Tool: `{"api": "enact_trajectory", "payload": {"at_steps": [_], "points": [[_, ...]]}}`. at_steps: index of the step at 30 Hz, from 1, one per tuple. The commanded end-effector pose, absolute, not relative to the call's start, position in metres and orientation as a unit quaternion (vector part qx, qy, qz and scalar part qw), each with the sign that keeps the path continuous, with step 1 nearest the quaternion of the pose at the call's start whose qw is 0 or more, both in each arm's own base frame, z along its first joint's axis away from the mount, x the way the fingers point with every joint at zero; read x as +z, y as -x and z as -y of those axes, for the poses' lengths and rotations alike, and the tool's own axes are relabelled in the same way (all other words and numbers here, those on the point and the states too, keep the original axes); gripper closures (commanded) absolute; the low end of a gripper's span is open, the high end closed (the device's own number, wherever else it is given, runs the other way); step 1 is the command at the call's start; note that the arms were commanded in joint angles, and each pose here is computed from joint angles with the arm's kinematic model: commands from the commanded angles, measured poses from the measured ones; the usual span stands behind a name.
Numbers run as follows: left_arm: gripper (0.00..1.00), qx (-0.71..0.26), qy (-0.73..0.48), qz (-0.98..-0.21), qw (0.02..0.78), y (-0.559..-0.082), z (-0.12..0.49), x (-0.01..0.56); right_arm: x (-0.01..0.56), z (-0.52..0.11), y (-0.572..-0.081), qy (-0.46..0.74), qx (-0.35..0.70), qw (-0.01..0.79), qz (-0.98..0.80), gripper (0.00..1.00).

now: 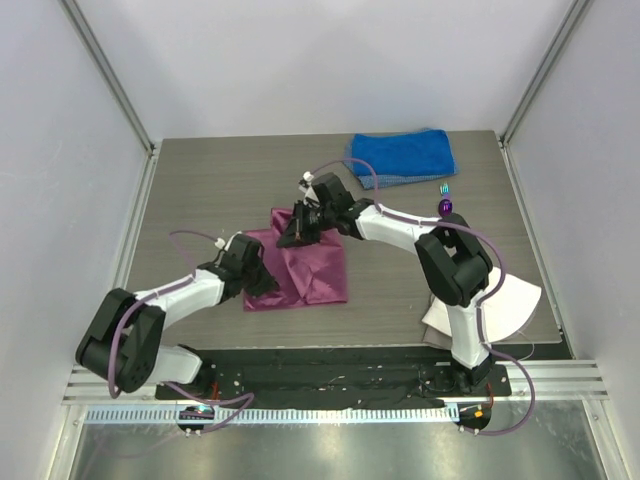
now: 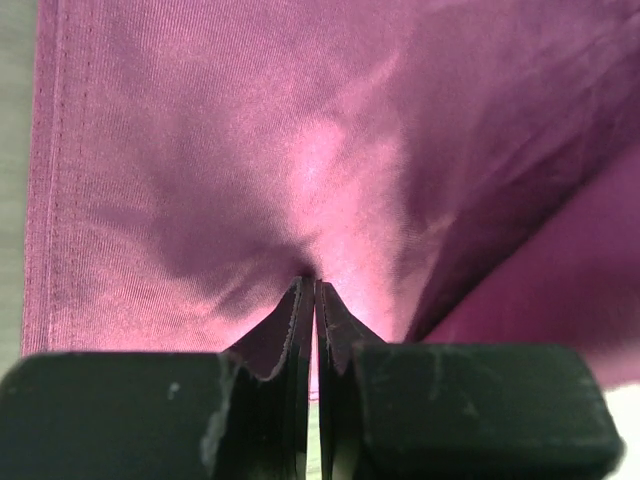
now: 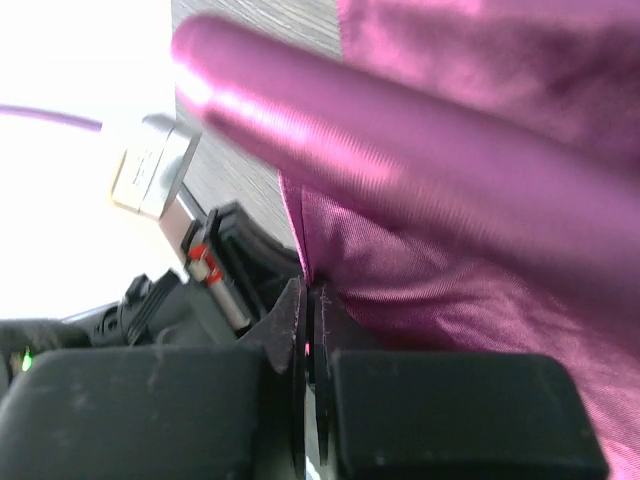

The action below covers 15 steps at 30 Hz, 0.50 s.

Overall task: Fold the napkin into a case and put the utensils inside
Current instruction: Fold the rectangle-folded napkin at the center of the board.

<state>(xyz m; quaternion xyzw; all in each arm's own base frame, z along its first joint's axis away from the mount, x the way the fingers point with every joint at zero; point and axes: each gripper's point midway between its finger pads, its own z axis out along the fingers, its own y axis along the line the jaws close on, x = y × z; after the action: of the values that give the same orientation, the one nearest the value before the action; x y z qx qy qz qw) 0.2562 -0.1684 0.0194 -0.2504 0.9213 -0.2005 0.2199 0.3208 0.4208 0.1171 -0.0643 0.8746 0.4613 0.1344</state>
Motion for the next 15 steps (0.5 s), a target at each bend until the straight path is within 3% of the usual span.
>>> {"api": "enact_trajectory", "payload": {"at_steps": [1, 10, 15], "points": [[0.92, -0.204, 0.272, -0.909, 0.239, -0.247, 0.162, 0.03, 0.135, -0.44, -0.325, 0.051, 0.505, 0.132, -0.851, 0.99], [0.81, -0.183, 0.289, -0.895, 0.286, -0.249, 0.138, 0.065, 0.136, -0.46, -0.317, 0.059, 0.524, 0.121, -0.841, 0.99], [0.84, -0.157, 0.312, -0.901, 0.256, -0.247, 0.125, 0.04, 0.133, -0.466, -0.307, 0.063, 0.524, 0.114, -0.841, 0.99]]}}
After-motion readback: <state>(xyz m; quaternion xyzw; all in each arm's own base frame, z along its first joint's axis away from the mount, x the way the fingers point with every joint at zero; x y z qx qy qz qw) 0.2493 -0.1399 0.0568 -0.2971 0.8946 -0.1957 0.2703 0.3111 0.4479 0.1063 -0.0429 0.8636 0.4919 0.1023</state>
